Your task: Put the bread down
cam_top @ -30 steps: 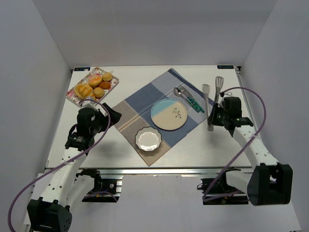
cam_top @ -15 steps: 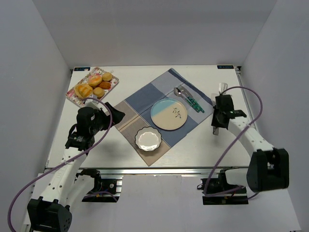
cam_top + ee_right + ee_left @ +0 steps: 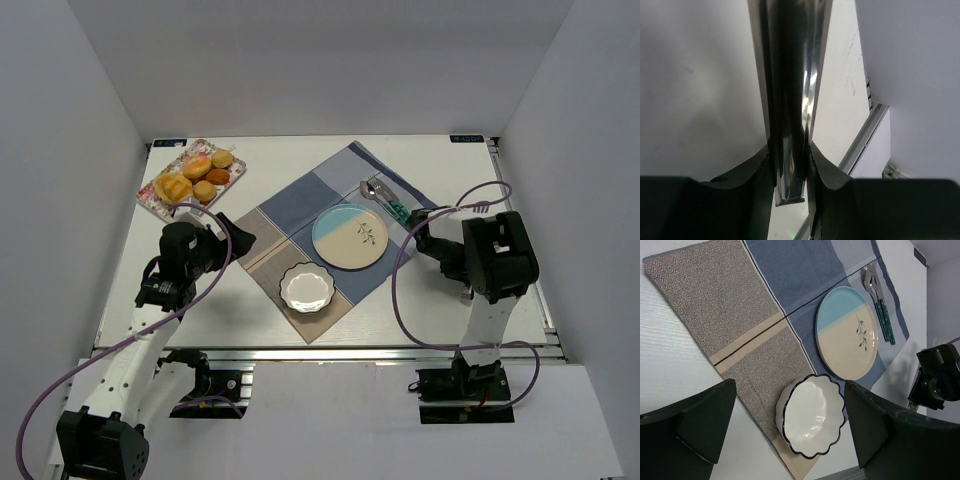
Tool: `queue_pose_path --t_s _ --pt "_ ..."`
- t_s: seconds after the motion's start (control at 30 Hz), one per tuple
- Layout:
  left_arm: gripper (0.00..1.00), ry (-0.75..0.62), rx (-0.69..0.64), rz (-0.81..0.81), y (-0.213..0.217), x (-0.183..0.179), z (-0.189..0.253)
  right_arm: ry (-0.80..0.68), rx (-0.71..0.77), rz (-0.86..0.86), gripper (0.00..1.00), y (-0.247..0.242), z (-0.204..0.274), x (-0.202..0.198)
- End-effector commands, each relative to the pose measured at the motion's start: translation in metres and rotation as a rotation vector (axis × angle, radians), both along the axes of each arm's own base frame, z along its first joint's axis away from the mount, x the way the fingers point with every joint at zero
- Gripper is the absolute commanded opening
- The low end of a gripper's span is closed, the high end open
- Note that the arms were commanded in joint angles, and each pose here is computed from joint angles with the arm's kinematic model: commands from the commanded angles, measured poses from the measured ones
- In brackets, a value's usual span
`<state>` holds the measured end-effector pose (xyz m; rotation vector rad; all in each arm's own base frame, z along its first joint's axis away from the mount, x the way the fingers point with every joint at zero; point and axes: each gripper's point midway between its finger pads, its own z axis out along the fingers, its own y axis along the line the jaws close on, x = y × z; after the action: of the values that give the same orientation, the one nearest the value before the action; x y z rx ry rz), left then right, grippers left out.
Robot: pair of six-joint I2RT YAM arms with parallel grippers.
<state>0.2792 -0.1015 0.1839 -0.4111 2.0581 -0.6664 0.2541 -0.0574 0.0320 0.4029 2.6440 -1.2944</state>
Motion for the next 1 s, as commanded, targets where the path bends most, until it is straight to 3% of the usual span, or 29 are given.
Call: queue_pose_path --t_s 0.0,0.07,0.23,0.4,0.77,0.87,0.9,0.97 --pt "0.98 -0.005 0.025 0.021 0.005 0.001 0.003 -0.005 0.017 0.034 0.09 0.010 0.008 0.004" --pt "0.98 -0.003 0.026 0.024 0.006 0.001 0.003 -0.056 0.180 0.071 0.17 0.031 -0.013 0.013" --pt "0.98 -0.002 0.031 0.037 0.008 0.001 0.002 -0.197 0.483 0.235 0.44 0.074 -0.011 0.039" --pt "0.98 0.002 0.033 0.047 0.010 0.000 0.001 -0.213 0.527 0.250 0.53 0.079 -0.002 0.040" --pt "0.98 0.029 0.040 0.051 0.010 0.002 -0.007 -0.379 0.702 0.285 0.59 0.080 0.017 0.043" --pt "0.98 0.026 0.041 0.053 0.011 0.003 -0.006 -0.389 0.718 0.310 0.76 0.075 0.021 0.042" --pt "0.98 0.030 0.043 0.055 0.011 0.003 -0.007 -0.380 0.724 0.314 0.88 0.073 0.018 0.042" --pt "0.98 0.027 0.044 0.058 0.011 0.003 -0.006 -0.359 0.730 0.300 0.89 0.071 0.011 0.042"
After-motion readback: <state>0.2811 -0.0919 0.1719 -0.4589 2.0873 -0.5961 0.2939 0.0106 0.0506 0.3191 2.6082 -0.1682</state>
